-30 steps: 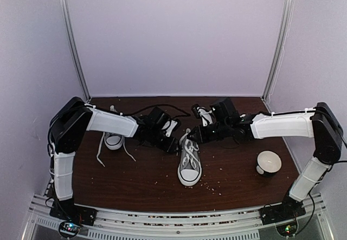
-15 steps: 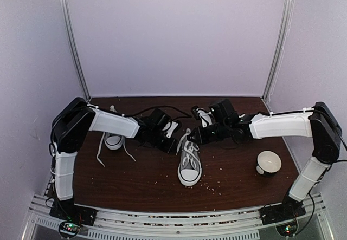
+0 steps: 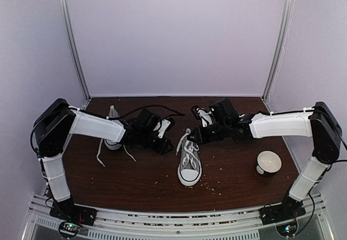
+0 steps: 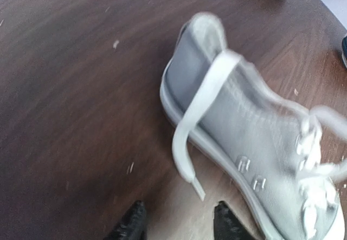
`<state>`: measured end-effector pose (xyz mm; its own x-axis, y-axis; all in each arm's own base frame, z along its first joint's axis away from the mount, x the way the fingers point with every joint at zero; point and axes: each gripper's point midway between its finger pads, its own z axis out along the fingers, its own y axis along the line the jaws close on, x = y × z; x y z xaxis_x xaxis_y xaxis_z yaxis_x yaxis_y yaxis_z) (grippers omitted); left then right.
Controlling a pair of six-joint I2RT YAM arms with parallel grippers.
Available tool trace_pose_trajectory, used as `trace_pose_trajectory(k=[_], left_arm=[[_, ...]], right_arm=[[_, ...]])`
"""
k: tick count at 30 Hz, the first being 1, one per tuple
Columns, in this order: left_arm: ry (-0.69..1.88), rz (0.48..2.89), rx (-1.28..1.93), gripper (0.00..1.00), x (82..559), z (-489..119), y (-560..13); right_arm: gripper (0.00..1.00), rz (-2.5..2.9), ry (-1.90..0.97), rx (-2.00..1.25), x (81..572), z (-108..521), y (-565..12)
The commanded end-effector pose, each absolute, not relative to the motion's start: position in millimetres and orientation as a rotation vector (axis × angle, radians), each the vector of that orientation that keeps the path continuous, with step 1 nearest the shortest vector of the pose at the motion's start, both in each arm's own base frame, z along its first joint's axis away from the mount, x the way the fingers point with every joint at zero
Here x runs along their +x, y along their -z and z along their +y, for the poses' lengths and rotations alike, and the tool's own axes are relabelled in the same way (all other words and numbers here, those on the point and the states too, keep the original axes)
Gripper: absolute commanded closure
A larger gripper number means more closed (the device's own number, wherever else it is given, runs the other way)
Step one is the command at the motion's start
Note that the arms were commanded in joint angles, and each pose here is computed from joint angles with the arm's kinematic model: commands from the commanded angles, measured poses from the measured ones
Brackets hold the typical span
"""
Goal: Tie the shoes
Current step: Adjust the shoe at the center of the board.
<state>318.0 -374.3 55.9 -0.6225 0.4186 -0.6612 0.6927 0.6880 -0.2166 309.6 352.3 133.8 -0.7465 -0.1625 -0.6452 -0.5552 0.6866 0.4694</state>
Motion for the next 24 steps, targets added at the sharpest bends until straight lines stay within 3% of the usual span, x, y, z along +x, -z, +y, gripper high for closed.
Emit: trace_pose_trajectory(k=[1, 8, 16, 24], left_arm=[[0.642, 2.274, 0.967, 0.53, 327.7, -407.1, -55.1], [0.613, 2.350, 1.073, 0.51, 337.6, -424.9, -26.1], [0.466, 2.423, 1.024, 0.61, 345.8, -407.7, -5.8], [0.582, 2.383, 1.139, 0.65, 327.0, -420.5, -9.9]], right_arm=[[1.00, 2.266, -0.923, -0.552, 314.1, 354.2, -155.0], [1.00, 2.265, -0.947, -0.552, 315.6, 356.0, -154.0], [1.00, 2.258, -0.959, -0.558, 316.6, 356.0, -157.5], [1.00, 2.261, -0.964, -0.559, 319.0, 356.5, -158.2]])
